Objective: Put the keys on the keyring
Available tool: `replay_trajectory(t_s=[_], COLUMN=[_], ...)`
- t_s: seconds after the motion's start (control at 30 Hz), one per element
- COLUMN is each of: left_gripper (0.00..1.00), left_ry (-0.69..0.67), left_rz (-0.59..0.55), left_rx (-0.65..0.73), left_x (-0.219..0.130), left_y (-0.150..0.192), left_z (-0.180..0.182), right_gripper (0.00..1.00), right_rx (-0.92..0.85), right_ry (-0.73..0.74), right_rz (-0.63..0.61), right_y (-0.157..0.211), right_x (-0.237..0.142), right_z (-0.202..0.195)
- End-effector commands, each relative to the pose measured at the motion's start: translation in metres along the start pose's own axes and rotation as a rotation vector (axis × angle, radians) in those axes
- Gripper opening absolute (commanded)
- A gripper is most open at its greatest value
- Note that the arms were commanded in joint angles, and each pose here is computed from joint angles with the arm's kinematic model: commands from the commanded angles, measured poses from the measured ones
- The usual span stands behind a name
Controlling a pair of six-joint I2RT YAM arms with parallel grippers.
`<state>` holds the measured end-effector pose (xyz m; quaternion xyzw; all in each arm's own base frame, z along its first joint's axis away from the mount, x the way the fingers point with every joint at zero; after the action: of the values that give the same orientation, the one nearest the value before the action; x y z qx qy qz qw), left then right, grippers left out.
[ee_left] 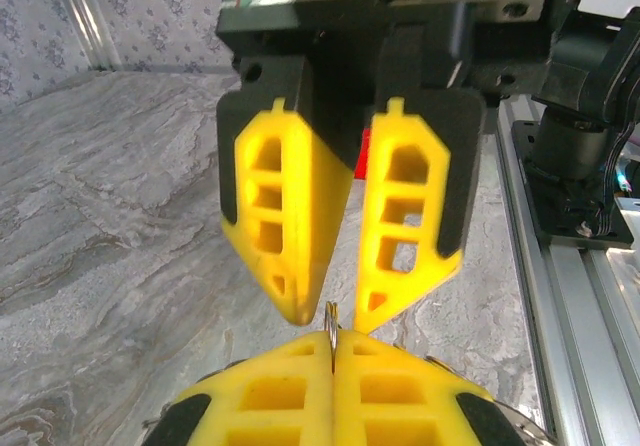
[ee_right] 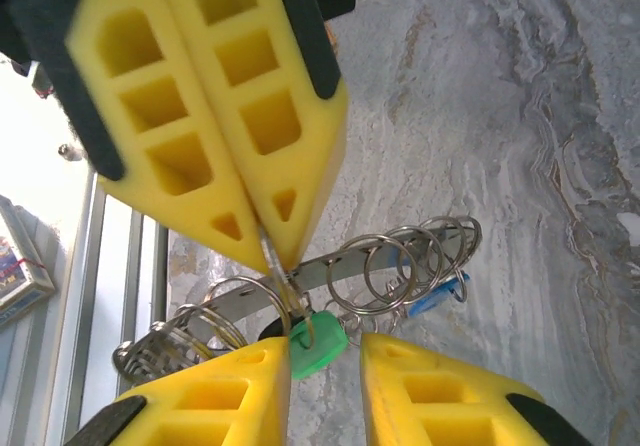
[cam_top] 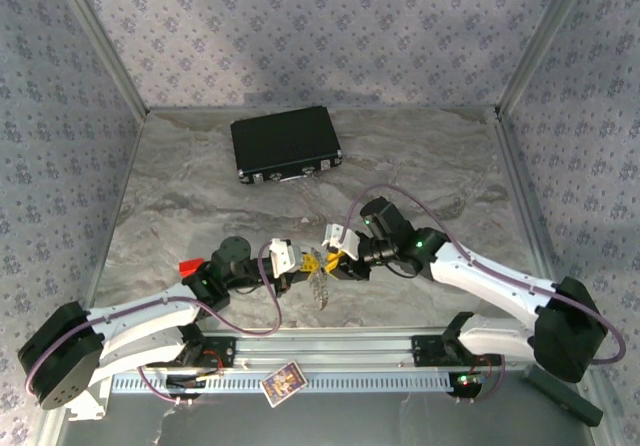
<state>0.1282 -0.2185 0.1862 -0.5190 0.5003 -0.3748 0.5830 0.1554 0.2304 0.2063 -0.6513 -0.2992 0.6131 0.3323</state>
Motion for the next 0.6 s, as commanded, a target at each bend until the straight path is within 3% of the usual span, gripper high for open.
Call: replay_trajectory(t_s=[0.0, 0.33, 0.57], left_gripper=[0.00, 0.00, 0.00], left_ry=[0.034, 0.040, 0.042], left_rz=[-0.080, -0.082, -0.083], left_rx=[0.032, 0.032, 0.025], left_x=[0.001, 0.002, 0.002], left_y=[-0.017, -0.019, -0.020], left_z=[-0.003, -0.003, -0.003], right_gripper=[0.26, 0.21, 0.05], right_rx=[-0.016, 0.012, 0.024], right_ry=[-0.008, -0.011, -0.035], right_rz=[-0.059, -0.091, -0.111], right_y=[-0.006, -0.009, -0.010], right_x=[-0.006, 0.002, 0.008], right_z=[0.004, -0.001, -0.003])
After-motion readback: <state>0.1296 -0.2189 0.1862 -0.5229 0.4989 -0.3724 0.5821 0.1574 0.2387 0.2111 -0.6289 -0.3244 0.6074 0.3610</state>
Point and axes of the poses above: each hand's point on the last joint's axis, 136 mm out from that joint toward the fingers, its own x axis out along the fingers, its own z axis along the line the jaws close on, y = z × x, the point moved 8 cm from there along -x, back along the fingers, and after that the axes turned 5 degrees about -x, right-handed, at the moved point
